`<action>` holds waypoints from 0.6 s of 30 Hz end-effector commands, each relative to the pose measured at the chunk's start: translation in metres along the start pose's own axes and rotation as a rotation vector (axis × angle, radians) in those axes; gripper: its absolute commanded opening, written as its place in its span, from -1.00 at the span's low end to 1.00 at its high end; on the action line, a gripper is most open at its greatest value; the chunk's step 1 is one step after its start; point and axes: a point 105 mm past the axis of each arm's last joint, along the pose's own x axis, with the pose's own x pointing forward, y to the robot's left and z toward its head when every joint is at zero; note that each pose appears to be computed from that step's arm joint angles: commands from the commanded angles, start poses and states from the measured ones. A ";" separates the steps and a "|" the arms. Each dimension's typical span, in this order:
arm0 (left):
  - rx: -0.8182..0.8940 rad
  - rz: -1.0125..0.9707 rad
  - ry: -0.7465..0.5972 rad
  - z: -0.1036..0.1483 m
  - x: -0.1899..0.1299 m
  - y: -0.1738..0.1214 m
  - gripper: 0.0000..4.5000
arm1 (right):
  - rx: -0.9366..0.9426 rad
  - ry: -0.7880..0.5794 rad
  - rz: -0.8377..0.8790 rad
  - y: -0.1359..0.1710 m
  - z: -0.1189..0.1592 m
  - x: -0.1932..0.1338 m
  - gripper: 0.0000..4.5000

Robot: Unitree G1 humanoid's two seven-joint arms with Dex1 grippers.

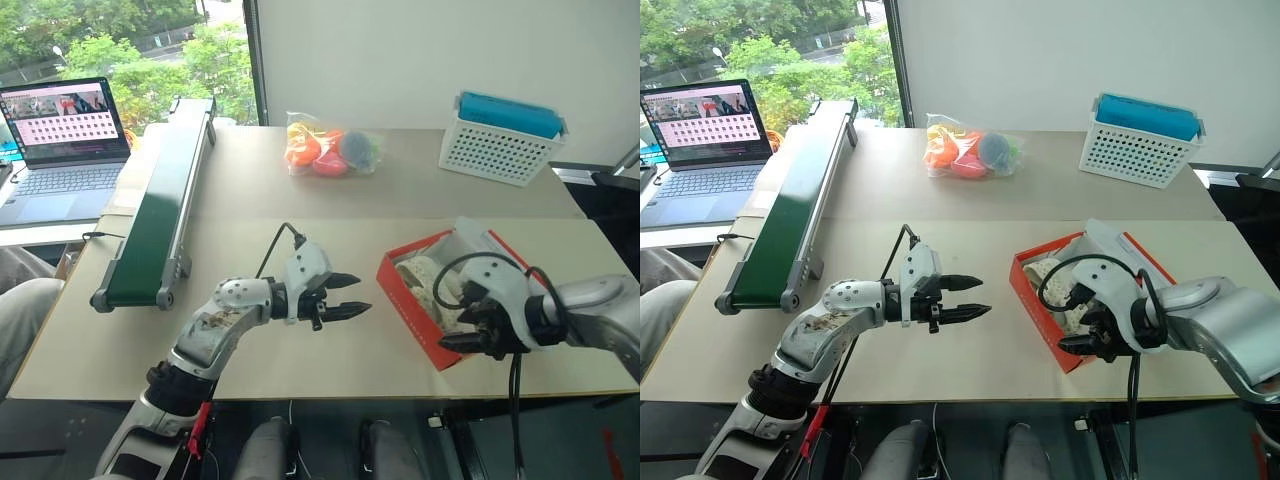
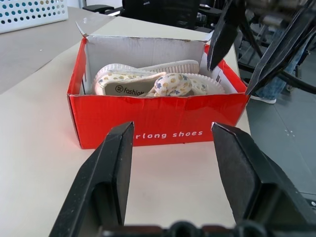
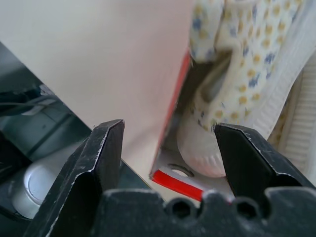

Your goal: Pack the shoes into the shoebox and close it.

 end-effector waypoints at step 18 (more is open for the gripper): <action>0.034 0.019 -0.036 0.014 -0.003 0.001 0.18 | 0.093 -0.018 0.031 0.003 0.006 0.024 0.54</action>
